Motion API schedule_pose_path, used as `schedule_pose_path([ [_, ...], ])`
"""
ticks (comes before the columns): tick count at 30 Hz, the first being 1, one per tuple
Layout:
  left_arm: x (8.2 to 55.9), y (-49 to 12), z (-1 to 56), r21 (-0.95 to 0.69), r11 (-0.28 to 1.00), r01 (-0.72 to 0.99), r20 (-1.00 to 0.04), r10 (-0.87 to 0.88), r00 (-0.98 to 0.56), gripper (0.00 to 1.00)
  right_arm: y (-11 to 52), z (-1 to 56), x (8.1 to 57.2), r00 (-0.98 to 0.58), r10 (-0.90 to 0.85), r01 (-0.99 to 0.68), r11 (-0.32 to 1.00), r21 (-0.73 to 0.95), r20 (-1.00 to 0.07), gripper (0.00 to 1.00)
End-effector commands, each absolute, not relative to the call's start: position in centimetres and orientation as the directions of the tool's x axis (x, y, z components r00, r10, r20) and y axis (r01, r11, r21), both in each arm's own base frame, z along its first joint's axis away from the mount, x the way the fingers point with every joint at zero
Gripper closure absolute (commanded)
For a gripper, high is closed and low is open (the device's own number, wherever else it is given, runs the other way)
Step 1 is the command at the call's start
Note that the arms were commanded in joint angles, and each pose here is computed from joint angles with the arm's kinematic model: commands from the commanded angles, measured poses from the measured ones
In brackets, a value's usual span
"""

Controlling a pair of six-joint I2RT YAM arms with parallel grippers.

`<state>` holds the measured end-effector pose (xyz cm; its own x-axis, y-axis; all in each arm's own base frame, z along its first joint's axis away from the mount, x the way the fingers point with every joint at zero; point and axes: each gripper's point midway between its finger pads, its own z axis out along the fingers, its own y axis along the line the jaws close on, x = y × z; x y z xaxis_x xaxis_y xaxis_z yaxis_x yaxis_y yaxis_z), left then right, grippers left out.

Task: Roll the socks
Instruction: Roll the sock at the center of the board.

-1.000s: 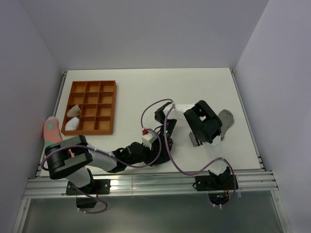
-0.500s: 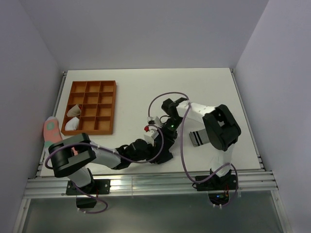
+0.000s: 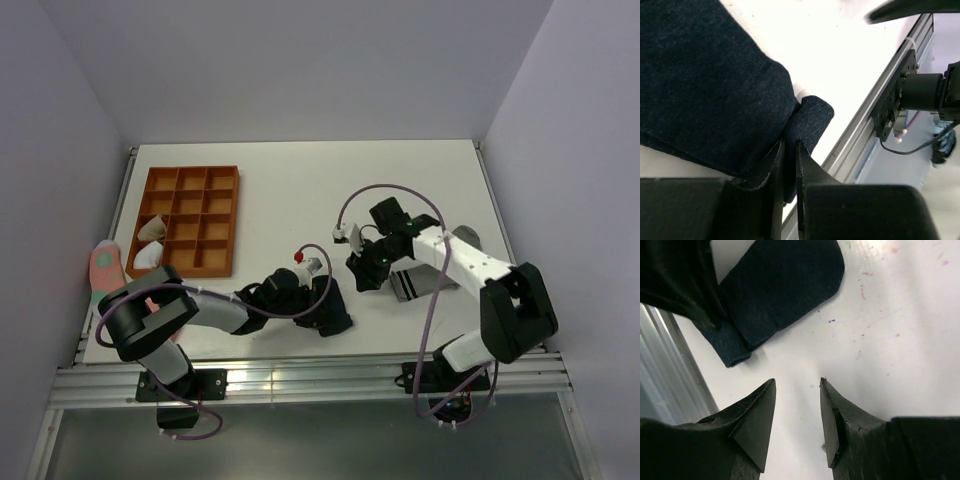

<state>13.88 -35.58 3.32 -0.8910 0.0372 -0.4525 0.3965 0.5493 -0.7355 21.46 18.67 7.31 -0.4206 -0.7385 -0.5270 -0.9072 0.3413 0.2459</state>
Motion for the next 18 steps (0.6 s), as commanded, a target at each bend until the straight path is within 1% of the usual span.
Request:
schedule_pose_path([
  [1,11.8,-32.8,-0.2,-0.696,0.653,0.299,-0.269,0.149,-0.952,1.0,19.2,8.8,22.6,-0.249,-0.74,-0.963,0.256,0.081,-0.625,0.52],
  [2,11.4,-32.8,0.0,-0.712,0.64,0.29,-0.24,0.167,-0.956,1.0,19.3,8.8,22.3,-0.201,-0.749,-0.974,0.22,0.049,-0.632,0.52],
  [5,11.9,-32.0,-0.2,-0.722,0.652,0.233,-0.166,0.164,-0.972,1.0,20.3,8.5,20.2,-0.073,-0.768,-0.994,0.11,-0.018,-0.636,0.52],
  [7,12.1,-31.4,-0.9,-0.707,0.676,0.206,-0.125,0.168,-0.978,1.0,21.2,8.0,17.8,0.013,-0.772,-0.998,0.025,-0.051,-0.635,0.52],
  [10,12.3,-30.5,-1.4,-0.704,0.692,0.161,-0.072,0.156,-0.985,1.0,22.1,7.6,16.3,0.099,-0.762,-0.994,-0.041,-0.104,-0.641,0.5],
  [11,12.5,-30.3,-1.6,-0.698,0.7,0.152,-0.063,0.152,-0.986,1.0,22.9,7.8,15.5,0.135,-0.749,-0.99,-0.076,-0.119,-0.649,0.49],
  [18,12.6,-30.1,-2.2,-0.683,0.717,0.141,-0.038,0.157,-0.987,1.0,24.8,7.2,13.9,0.228,-0.728,-0.973,-0.149,-0.174,-0.647,0.48],
])
